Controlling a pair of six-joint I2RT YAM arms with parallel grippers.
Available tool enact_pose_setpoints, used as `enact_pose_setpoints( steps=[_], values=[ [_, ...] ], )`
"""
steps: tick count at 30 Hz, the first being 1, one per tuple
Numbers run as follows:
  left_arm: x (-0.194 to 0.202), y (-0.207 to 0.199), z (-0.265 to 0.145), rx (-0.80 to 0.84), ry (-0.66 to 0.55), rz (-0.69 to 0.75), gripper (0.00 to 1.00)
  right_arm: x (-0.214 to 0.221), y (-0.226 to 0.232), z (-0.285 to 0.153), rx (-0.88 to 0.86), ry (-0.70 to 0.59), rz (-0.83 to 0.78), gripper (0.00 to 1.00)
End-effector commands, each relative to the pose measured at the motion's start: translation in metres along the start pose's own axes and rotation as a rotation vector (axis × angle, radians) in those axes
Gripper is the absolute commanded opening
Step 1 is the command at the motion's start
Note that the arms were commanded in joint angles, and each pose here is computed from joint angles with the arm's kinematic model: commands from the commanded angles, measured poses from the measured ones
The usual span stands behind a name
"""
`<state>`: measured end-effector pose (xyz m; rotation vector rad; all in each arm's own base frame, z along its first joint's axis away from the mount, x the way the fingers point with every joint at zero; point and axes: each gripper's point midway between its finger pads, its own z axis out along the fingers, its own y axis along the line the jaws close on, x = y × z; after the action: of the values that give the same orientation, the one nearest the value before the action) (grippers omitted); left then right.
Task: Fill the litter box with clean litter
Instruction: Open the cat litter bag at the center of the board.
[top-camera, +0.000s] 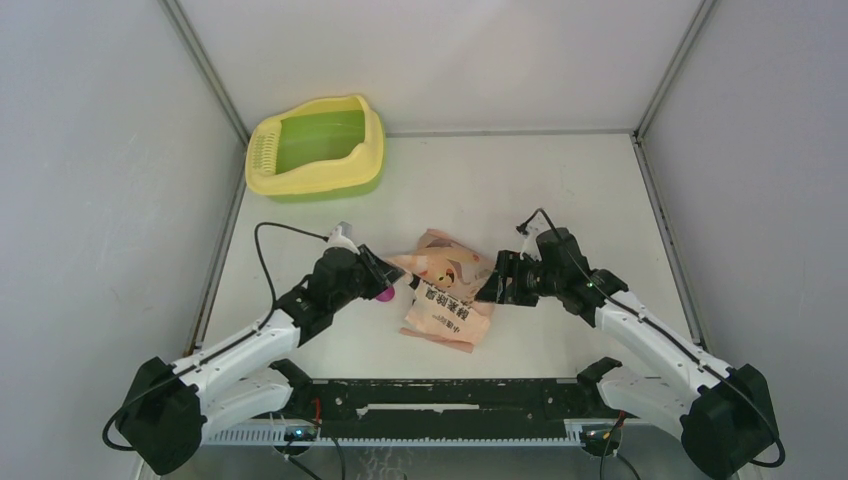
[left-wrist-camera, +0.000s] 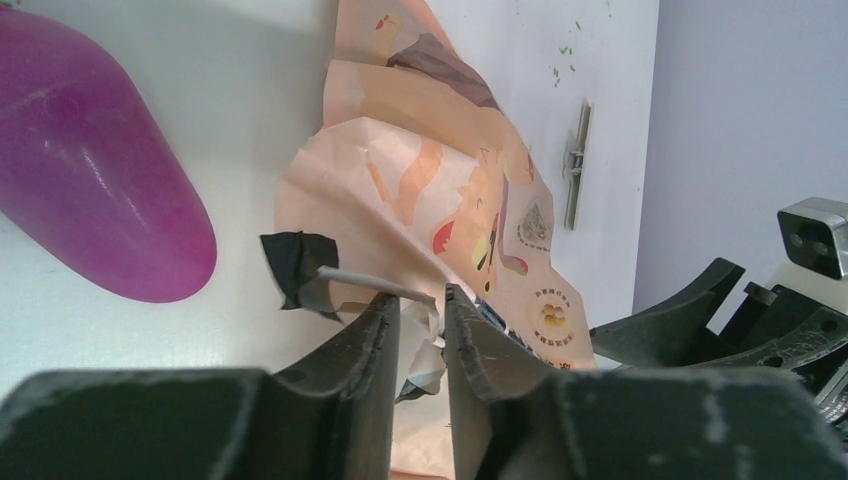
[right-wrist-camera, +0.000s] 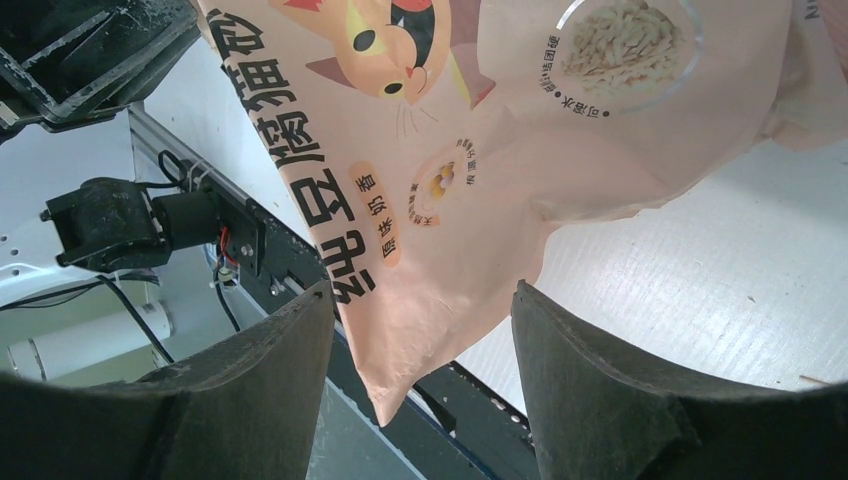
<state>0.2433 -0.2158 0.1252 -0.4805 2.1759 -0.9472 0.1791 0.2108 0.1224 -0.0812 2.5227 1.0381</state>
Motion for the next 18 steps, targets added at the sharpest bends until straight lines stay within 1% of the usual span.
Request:
enact_pose_setpoints(
  steps=[1, 3, 8, 9, 12, 14, 18],
  values=[
    [-0.0188, -0.0368, -0.0027, 0.103, -0.048, -0.013, 0.25, -0.021, 0.0144, -0.0044, -0.038, -0.064, -0.055, 0.72],
    [-0.0186, -0.0346, -0.0023, 0.094, -0.049, -0.014, 0.22, -0.0217, 0.0138, -0.0042, -0.039, -0.064, -0.054, 0.72],
    [-0.0185, -0.0336, -0.0024, 0.09, -0.049, -0.014, 0.21, -0.0229, 0.0134, -0.0044, -0.039, -0.061, -0.056, 0.72],
    [-0.0182, -0.033, -0.002, 0.087, -0.047, -0.014, 0.19, -0.0231, 0.014, -0.0047, -0.041, -0.061, -0.056, 0.72],
    [-0.0172, -0.033, -0.0012, 0.083, -0.039, -0.012, 0.1, -0.0236, 0.0145, -0.0055, -0.042, -0.06, -0.058, 0.72],
    [-0.016, -0.0317, -0.0009, 0.072, -0.031, -0.007, 0.02, -0.0243, 0.0145, -0.006, -0.041, -0.06, -0.06, 0.72],
    [-0.0162, -0.0311, -0.0013, 0.06, -0.026, 0.002, 0.0, -0.0265, 0.0153, -0.0079, -0.037, -0.06, -0.064, 0.72]
  ],
)
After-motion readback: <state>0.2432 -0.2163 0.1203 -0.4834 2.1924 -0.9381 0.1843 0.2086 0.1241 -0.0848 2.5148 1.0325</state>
